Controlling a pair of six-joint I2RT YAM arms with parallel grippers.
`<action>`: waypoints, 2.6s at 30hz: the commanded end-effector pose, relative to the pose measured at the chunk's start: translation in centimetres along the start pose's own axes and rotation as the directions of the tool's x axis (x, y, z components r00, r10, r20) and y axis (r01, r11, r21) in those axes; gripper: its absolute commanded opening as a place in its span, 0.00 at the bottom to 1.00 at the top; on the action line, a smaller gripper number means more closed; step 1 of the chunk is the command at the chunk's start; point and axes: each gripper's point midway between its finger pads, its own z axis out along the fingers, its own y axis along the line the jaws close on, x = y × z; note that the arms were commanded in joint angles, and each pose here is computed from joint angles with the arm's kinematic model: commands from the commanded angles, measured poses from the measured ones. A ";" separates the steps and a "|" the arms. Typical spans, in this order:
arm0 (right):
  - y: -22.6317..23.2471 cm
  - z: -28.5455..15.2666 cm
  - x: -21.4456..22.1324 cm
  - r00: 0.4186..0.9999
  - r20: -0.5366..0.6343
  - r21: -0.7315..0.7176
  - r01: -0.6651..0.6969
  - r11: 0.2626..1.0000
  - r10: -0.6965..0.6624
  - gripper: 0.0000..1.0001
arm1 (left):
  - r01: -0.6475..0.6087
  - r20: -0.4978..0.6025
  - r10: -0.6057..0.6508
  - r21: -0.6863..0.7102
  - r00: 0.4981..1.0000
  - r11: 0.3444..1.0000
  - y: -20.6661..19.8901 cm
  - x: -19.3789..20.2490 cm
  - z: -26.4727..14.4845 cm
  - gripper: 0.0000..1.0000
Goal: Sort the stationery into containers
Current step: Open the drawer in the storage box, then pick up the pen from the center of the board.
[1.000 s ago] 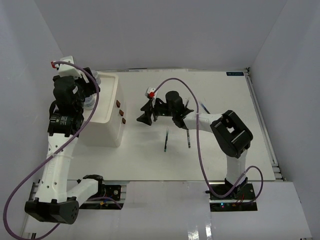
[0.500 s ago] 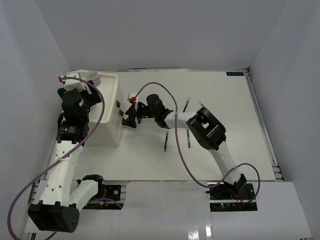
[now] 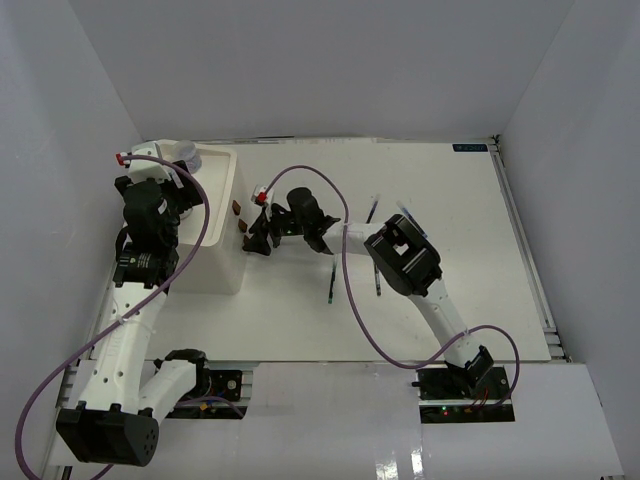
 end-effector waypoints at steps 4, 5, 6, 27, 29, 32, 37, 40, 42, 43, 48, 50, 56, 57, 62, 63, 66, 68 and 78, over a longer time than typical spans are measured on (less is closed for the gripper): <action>0.0 1.3 -2.0 0.999 0.040 -0.049 0.020 0.999 -0.018 0.63 | 0.017 0.030 -0.017 0.001 0.999 1.000 0.2 -0.6 -0.4 0.92; 0.1 1.3 -1.9 0.999 0.034 -0.055 0.017 0.998 -0.015 0.62 | 0.017 0.030 -0.017 0.001 0.999 1.000 0.2 -0.6 -0.4 0.92; 0.2 1.4 -2.1 0.999 0.036 -0.065 0.019 0.998 -0.017 0.61 | 0.017 0.031 -0.017 0.002 0.999 1.000 0.2 -0.7 -0.4 0.92; -0.9 -4.4 -2.5 0.999 0.031 0.014 0.023 1.000 -0.023 0.08 | 0.023 0.029 -0.024 0.040 0.999 0.999 -0.5 -0.6 -0.4 0.91; -0.7 -5.8 -2.3 1.000 0.020 0.029 0.009 1.000 -0.010 0.08 | 0.023 0.029 -0.024 0.043 0.999 0.999 -0.6 -0.5 -0.4 0.91; -0.8 -8.0 -1.7 1.000 0.005 0.057 -0.015 0.998 0.015 0.08 | 0.028 0.031 -0.030 0.058 0.999 0.998 -0.8 -0.6 -0.5 0.91; -1.3 -10.9 -0.7 1.000 -0.016 0.112 -0.010 0.994 0.012 0.08 | 0.029 0.028 -0.031 0.080 0.999 0.996 -1.2 -0.5 -0.6 0.91; -1.5 -12.2 -0.4 0.999 -0.021 0.137 -0.022 0.990 0.025 0.09 | 0.028 0.027 -0.031 0.091 0.999 0.995 -1.4 -0.4 -0.5 0.91; -1.7 -12.9 -0.6 1.000 -0.016 0.153 -0.022 0.988 0.025 0.09 | 0.031 0.032 -0.034 0.093 0.999 0.995 -1.5 -0.5 -0.6 0.91; -1.6 -13.2 -0.2 0.999 -0.024 0.158 -0.031 0.987 0.035 0.09 | 0.031 0.031 -0.034 0.095 0.999 0.995 -1.5 -0.5 -0.6 0.91; -1.4 -14.3 -0.6 0.999 -0.022 0.177 -0.043 0.983 0.047 0.22 | 0.030 0.030 -0.034 0.111 0.999 0.993 -1.9 -0.4 -0.8 0.92; -1.4 -14.7 -1.4 0.999 -0.022 0.192 -0.043 0.980 0.048 0.27 | 0.031 0.036 -0.036 0.135 0.999 0.990 -2.4 -0.7 -1.0 0.92; -1.5 -17.8 -4.5 0.999 -0.020 0.327 -0.023 0.945 0.032 0.43 | 0.053 0.020 -0.061 0.268 0.998 0.962 -5.3 -3.7 -2.1 0.98; -1.6 -18.6 -5.0 1.000 -0.016 0.356 -0.020 0.934 0.027 0.46 | 0.059 -0.009 -0.058 0.283 0.998 0.957 -5.6 -3.6 -2.4 0.98; -1.2 -24.5 -7.4 0.998 0.044 0.577 -0.070 0.814 0.054 0.61 | 0.158 -0.120 -0.116 0.439 0.986 0.885 -9.3 -5.8 -4.1 0.98; -1.2 -25.6 -7.5 0.995 0.061 0.615 -0.097 0.782 0.076 0.66 | 0.197 -0.167 -0.132 0.482 0.977 0.854 -10.5 -5.8 -4.7 0.98; -0.5 -29.9 -7.2 0.983 0.118 0.737 -0.184 0.651 0.143 0.72 | 0.240 -0.260 -0.116 0.521 0.959 0.819 -13.8 -4.9 -5.4 0.98; -0.4 -33.5 -7.7 0.975 0.165 0.824 -0.220 0.522 0.151 0.78 | 0.232 -0.324 -0.049 0.556 0.945 0.798 -18.0 -2.7 -6.7 0.98; 4.5 -44.6 -5.3 0.947 0.319 0.922 -0.319 0.221 0.041 0.90 | 0.268 -0.524 0.061 0.529 0.849 0.805 -28.1 8.3 -8.3 0.98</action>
